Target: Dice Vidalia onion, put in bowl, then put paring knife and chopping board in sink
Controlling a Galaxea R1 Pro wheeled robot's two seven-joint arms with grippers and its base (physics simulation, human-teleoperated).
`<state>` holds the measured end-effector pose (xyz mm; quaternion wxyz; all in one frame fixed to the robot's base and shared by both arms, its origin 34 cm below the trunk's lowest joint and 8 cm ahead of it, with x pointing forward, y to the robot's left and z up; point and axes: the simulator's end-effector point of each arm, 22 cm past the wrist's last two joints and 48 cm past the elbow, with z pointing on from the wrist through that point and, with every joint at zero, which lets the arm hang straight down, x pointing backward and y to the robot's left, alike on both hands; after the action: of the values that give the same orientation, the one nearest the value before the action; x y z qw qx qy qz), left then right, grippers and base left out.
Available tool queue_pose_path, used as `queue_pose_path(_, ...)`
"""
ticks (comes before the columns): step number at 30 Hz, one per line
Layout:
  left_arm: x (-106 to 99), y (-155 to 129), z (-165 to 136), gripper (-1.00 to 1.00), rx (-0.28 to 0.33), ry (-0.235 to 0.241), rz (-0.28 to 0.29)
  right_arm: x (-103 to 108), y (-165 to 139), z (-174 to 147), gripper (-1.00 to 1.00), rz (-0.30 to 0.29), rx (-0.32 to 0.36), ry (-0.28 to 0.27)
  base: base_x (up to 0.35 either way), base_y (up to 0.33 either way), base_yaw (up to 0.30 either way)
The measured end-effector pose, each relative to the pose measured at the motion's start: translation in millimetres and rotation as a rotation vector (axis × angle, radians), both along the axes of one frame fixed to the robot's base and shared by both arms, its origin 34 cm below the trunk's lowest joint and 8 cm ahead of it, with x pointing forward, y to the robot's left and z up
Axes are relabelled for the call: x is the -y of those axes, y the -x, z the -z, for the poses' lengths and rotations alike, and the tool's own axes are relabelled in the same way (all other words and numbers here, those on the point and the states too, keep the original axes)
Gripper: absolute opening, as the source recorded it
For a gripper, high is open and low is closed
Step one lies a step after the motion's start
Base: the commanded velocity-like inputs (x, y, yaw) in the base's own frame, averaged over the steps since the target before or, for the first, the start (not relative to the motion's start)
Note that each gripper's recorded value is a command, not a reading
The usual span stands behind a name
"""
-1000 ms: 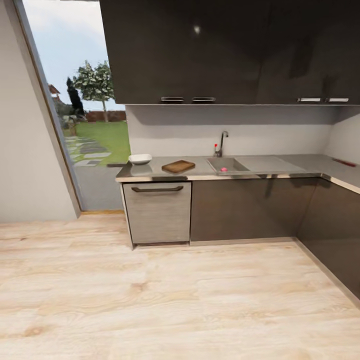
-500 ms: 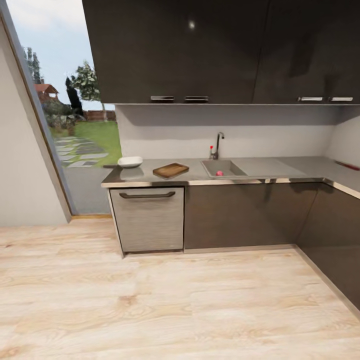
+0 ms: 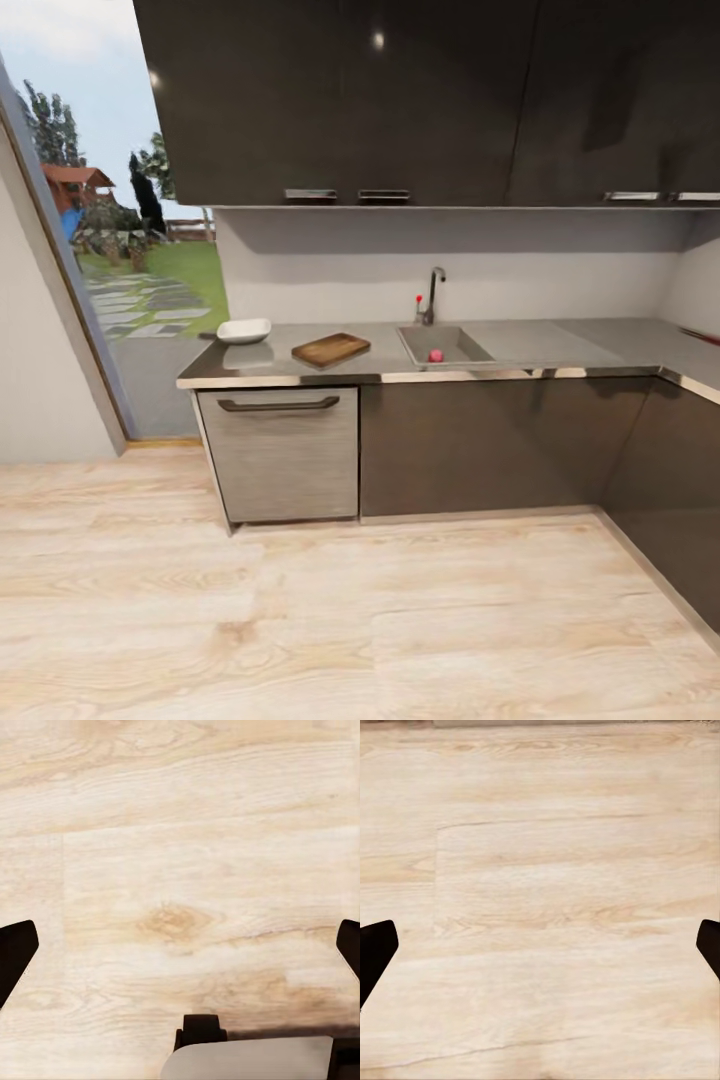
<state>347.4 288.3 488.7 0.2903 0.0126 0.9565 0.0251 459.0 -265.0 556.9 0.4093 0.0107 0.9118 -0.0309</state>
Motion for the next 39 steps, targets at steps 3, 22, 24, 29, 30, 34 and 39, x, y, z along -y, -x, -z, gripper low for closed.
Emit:
queue_pose_path(3,0.0,0.0,0.0,1.0,0.0,0.0,0.0,0.0,0.0,0.0,1.0,0.0,0.0,0.0,0.307,-0.004,0.0)
queue_pose_path(22,0.0,0.0,0.0,1.0,0.0,0.0,0.0,-0.2,0.0,0.0,1.0,-0.001,0.0,0.0,0.309,0.0,0.0)
queue_pose_path(24,0.0,0.0,0.0,1.0,0.0,0.0,0.0,-0.1,0.0,0.0,1.0,-0.001,0.0,0.0,0.257,0.0,0.0)
queue_pose_path(29,0.3,-0.5,0.0,1.0,0.0,0.0,0.001,-0.1,-0.1,0.3,1.0,-0.001,-0.001,0.0,0.073,0.0,0.017)
queue_pose_path(30,0.3,-0.6,0.0,1.0,0.001,0.0,0.001,-0.1,-0.1,0.3,1.0,-0.001,-0.001,0.001,0.01,0.0,0.106)
queue_pose_path(34,0.1,-1.0,-0.5,1.0,0.004,0.0,0.001,-0.1,-0.1,0.2,1.0,-0.001,0.0,0.001,0.083,0.0,0.125)
queue_pose_path(39,0.0,-1.1,-0.7,1.0,0.006,0.0,0.0,-0.1,0.0,0.0,1.0,-0.001,0.0,0.0,0.263,0.0,0.1)
